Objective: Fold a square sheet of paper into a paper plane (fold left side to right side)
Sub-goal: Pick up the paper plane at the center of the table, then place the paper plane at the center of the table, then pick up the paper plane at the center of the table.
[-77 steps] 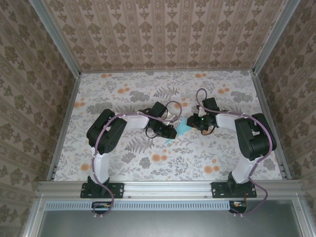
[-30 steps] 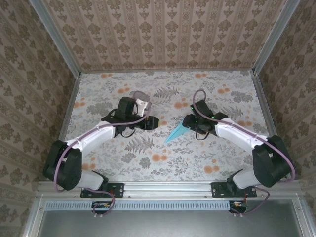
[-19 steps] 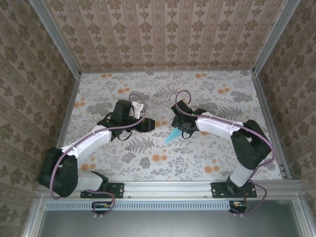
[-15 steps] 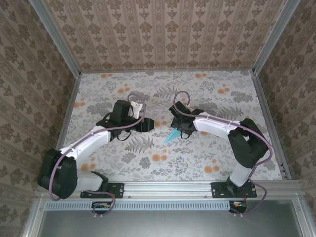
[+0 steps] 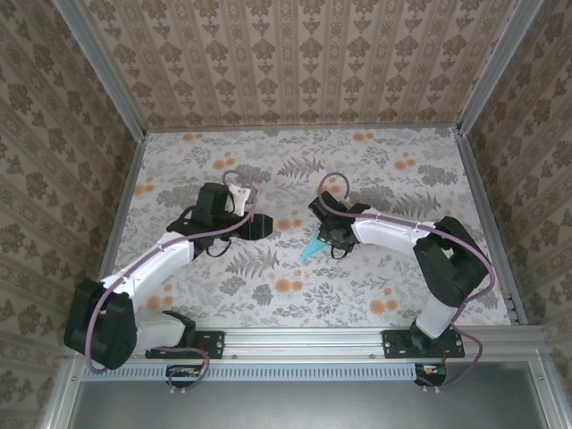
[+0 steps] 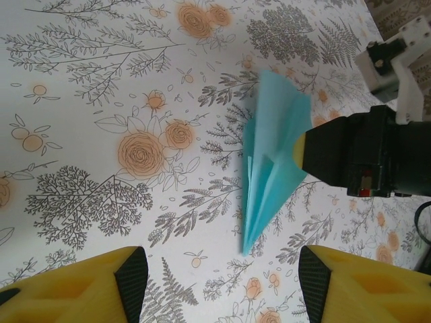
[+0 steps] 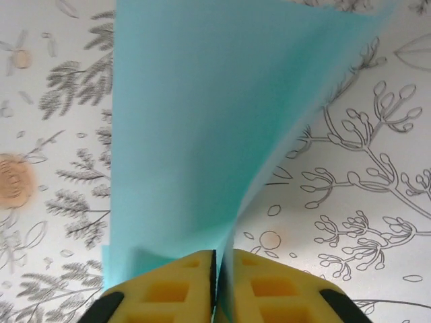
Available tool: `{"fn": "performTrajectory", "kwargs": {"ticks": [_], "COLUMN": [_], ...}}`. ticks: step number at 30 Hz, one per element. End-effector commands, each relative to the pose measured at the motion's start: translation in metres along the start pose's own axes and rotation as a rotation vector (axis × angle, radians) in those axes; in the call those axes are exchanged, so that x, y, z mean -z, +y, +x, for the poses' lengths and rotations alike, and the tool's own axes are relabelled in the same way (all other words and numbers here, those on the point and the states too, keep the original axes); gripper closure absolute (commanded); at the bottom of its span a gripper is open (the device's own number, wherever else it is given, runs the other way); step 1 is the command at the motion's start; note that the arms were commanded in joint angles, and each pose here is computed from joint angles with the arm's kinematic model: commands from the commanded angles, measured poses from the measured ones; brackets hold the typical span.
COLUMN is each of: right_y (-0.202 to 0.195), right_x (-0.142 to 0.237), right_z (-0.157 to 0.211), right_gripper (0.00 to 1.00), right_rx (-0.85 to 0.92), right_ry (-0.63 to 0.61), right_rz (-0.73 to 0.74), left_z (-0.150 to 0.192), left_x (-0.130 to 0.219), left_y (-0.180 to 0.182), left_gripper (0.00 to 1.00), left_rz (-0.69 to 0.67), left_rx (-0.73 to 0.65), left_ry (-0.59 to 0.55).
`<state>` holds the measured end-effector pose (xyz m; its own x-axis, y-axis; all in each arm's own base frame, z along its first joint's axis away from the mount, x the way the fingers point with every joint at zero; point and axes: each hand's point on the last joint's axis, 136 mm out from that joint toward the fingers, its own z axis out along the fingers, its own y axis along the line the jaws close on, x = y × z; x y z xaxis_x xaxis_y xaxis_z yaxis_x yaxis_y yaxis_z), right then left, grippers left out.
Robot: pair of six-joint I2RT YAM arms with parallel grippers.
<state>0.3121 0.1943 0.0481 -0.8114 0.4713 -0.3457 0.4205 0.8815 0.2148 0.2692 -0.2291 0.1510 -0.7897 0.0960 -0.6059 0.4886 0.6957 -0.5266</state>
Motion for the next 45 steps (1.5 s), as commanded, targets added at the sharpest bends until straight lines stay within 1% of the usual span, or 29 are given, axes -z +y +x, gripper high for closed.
{"fn": "performTrajectory", "kwargs": {"ticks": [1, 3, 5, 9, 10, 11, 14, 17, 21, 24, 26, 28, 30, 33, 36, 38, 40, 42, 45], "right_y": [0.013, 0.029, 0.047, 0.085, 0.089, 0.098, 0.099, 0.080, 0.046, 0.025, 0.010, -0.004, -0.014, -0.019, -0.021, -0.015, -0.012, -0.005, 0.006], "right_x": [0.025, 0.038, 0.051, 0.074, 0.075, 0.078, 0.066, 0.044, 0.013, 0.001, -0.003, -0.003, 0.000, 0.017, 0.034, 0.054, 0.064, 0.072, 0.077], "right_z": [-0.008, -0.009, -0.006, 0.012, 0.017, 0.023, 0.041, 0.049, 0.049, 0.047, 0.044, 0.038, 0.032, 0.020, 0.015, 0.011, 0.016, 0.025, 0.043], "right_gripper": [0.95, 1.00, 1.00, 1.00, 1.00, 0.99, 0.99, 0.98, 0.91, 0.84, 0.78, 0.74, 0.71, 0.66, 0.59, 0.57, 0.52, 0.45, 0.39], "right_rx": [0.050, 0.089, 0.144, 0.240, 0.250, 0.266, 0.272, 0.271, 0.239, 0.238, 0.242, 0.241, 0.245, 0.280, 0.315, 0.339, 0.364, 0.388, 0.413], "right_ry": [-0.032, -0.034, -0.026, 0.047, 0.067, 0.085, 0.145, 0.164, 0.174, 0.176, 0.167, 0.150, 0.135, 0.095, 0.080, 0.058, 0.060, 0.056, 0.063], "right_rz": [-0.069, -0.147, -0.245, -0.476, -0.516, -0.587, -0.650, -0.600, -0.522, -0.473, -0.424, -0.379, -0.347, -0.307, -0.266, -0.271, -0.260, -0.255, -0.254], "left_z": [-0.001, -0.002, -0.010, -0.015, -0.016, -0.015, -0.014, -0.011, -0.010, -0.010, -0.011, -0.011, -0.013, -0.016, -0.019, -0.020, -0.020, -0.018, -0.012], "left_x": [0.010, 0.014, 0.024, 0.040, 0.043, 0.046, 0.050, 0.049, 0.048, 0.047, 0.047, 0.049, 0.050, 0.055, 0.061, 0.065, 0.069, 0.071, 0.075], "left_y": [0.003, 0.001, 0.012, 0.022, 0.025, 0.027, 0.030, 0.032, 0.032, 0.032, 0.032, 0.032, 0.031, 0.032, 0.039, 0.042, 0.043, 0.045, 0.050], "left_gripper": [0.36, 0.36, 0.35, 0.30, 0.29, 0.29, 0.28, 0.28, 0.28, 0.27, 0.27, 0.27, 0.26, 0.22, 0.16, 0.11, 0.05, 0.00, 0.00], "left_rz": [-0.023, -0.024, -0.056, -0.097, -0.103, -0.105, -0.110, -0.110, -0.103, -0.103, -0.105, -0.110, -0.113, -0.126, -0.164, -0.177, -0.179, -0.184, -0.207], "left_rx": [-0.018, -0.018, 0.010, 0.043, 0.053, 0.060, 0.078, 0.089, 0.099, 0.105, 0.105, 0.103, 0.101, 0.101, 0.111, 0.122, 0.127, 0.130, 0.136], "left_ry": [-0.015, -0.028, -0.066, -0.120, -0.132, -0.139, -0.147, -0.140, -0.131, -0.126, -0.126, -0.129, -0.136, -0.161, -0.208, -0.244, -0.275, -0.294, -0.302]}}
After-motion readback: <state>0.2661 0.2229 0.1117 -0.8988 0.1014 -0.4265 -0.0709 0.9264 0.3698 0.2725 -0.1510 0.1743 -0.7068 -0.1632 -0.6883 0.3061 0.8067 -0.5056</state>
